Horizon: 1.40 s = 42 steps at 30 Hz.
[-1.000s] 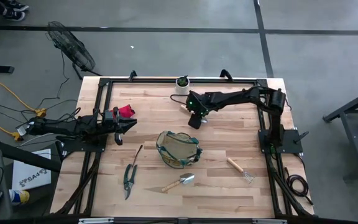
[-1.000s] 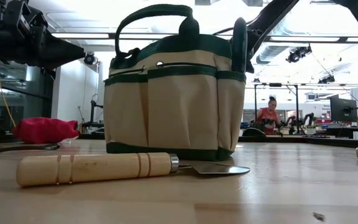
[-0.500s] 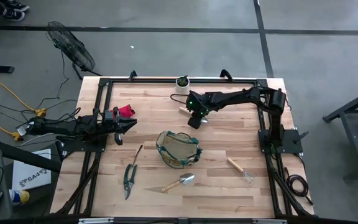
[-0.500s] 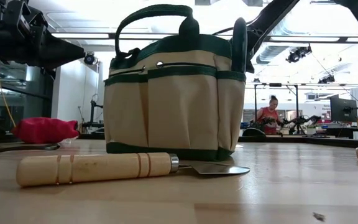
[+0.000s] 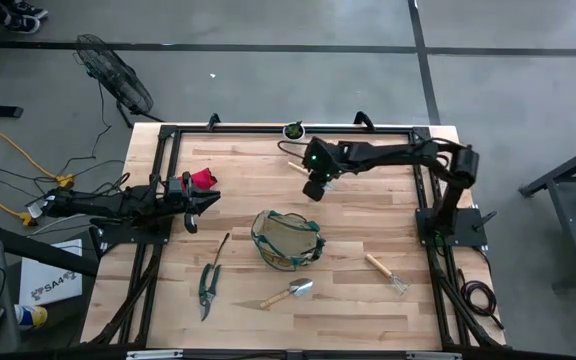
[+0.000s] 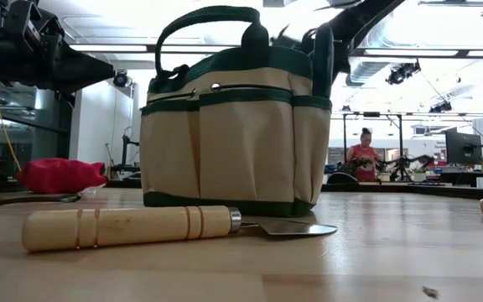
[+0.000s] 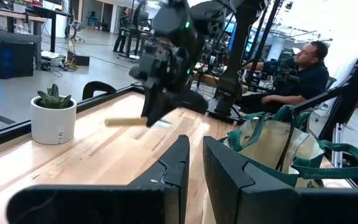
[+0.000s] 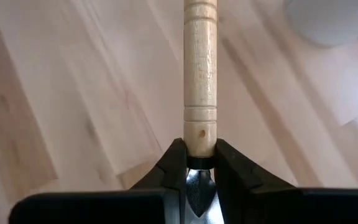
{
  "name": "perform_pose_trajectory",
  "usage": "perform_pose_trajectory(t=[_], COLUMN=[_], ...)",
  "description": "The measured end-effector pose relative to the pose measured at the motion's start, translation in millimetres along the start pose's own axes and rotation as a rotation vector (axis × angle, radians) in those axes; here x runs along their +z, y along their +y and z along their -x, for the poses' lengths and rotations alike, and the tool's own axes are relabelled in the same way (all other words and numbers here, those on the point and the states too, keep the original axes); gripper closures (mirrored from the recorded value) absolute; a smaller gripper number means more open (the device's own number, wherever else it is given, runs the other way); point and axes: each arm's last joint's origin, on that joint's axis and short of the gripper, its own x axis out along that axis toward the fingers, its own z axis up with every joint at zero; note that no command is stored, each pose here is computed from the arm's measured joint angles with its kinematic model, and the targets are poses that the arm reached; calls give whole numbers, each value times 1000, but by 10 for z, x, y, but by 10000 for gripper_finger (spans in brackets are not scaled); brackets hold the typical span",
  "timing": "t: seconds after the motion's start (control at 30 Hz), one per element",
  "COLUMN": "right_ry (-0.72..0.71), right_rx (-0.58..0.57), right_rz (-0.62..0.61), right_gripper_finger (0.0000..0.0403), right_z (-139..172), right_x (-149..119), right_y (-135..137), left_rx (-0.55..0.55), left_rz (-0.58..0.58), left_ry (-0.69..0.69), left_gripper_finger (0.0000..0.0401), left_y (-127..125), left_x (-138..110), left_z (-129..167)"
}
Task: Pick & Place Garden tools in Gardening bag
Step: Put the brown trowel into the gardening bag
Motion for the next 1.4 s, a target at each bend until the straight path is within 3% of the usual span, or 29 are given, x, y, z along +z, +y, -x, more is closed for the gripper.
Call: perform_pose_trajectory(t=[0.37,0.6,0.7,0.83,1.03,1.2,1.4], right_ry=[-307,-475,-544,-616,-688,-748,-783], right_rx=[80,127,134,98,-25,-100,-114], right_rz=[28,51,36,25,-128,-173,-216], right_gripper_finger=[361,361,361,361,361,361,361], right_z=[938,1353,1449,1511,1576,1657,1666], right_x=[187,210,227,225,136,39,-65], right_y=[161,317,419,594,880,1100,1342], left_rx=[61,79,97,119,86,31,-16], left_rz=[21,31,54,173,153,95,35], left_ry=[-19,-23,-41,-118,-154,-137,-89], left_gripper_finger=[356,356,356,356,352,305,200], left_y=[17,23,26,20,-40,-133,-308], left_x=[8,9,22,116,384,640,991], left_z=[1,1,1,12,35,-1,-186])
